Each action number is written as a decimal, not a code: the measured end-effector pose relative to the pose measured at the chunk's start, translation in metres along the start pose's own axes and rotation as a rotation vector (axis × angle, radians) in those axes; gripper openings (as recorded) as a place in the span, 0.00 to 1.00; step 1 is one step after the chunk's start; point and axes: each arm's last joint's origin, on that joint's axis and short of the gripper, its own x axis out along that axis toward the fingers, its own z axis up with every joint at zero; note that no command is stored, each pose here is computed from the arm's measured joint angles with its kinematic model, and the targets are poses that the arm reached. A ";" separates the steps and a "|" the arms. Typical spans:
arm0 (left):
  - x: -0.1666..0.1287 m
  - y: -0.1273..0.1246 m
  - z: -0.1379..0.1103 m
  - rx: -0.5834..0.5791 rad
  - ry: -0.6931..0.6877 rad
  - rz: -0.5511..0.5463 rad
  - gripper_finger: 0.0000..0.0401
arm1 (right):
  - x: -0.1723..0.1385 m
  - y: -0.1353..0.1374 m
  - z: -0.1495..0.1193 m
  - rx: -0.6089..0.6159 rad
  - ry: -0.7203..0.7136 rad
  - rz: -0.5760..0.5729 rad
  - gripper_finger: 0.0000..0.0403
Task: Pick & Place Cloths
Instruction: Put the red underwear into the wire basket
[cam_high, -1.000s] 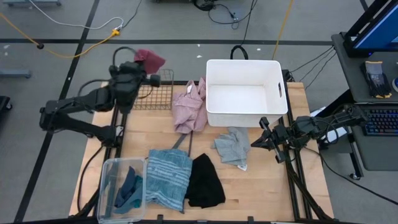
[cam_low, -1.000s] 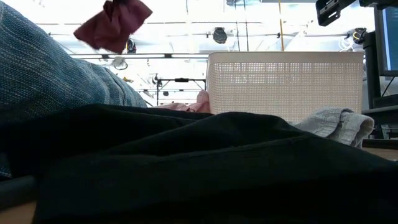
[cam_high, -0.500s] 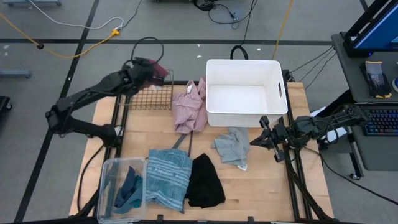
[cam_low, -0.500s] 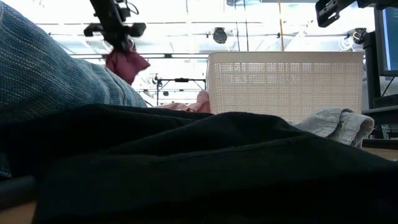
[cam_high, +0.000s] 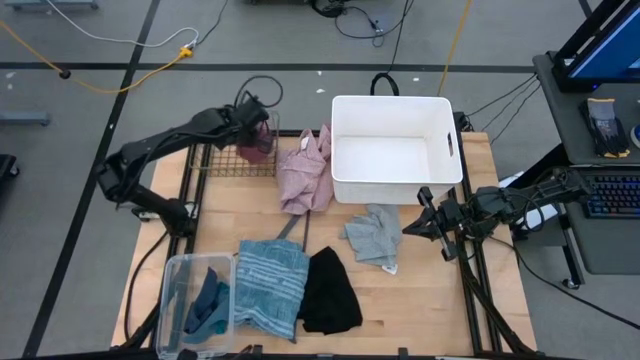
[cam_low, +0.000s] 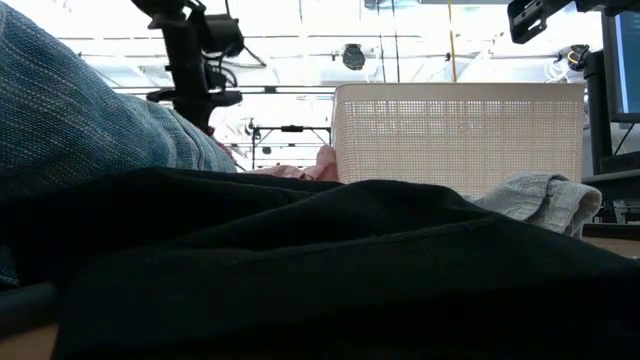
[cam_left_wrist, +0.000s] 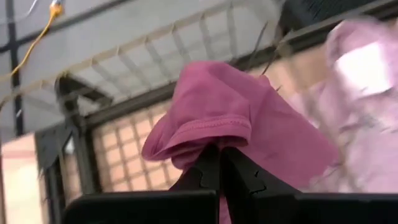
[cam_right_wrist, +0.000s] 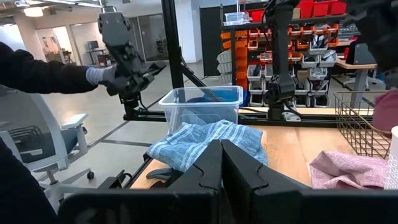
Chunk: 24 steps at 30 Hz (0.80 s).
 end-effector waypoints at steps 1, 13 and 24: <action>0.003 0.001 -0.002 0.000 0.030 0.018 0.00 | 0.000 0.000 0.000 0.000 0.000 0.000 0.00; 0.038 0.004 -0.004 -0.053 0.242 0.002 0.02 | 0.000 0.000 0.000 0.000 0.000 0.001 0.00; 0.057 -0.006 -0.007 -0.042 0.308 -0.022 0.17 | 0.000 0.000 0.000 0.000 0.001 0.004 0.00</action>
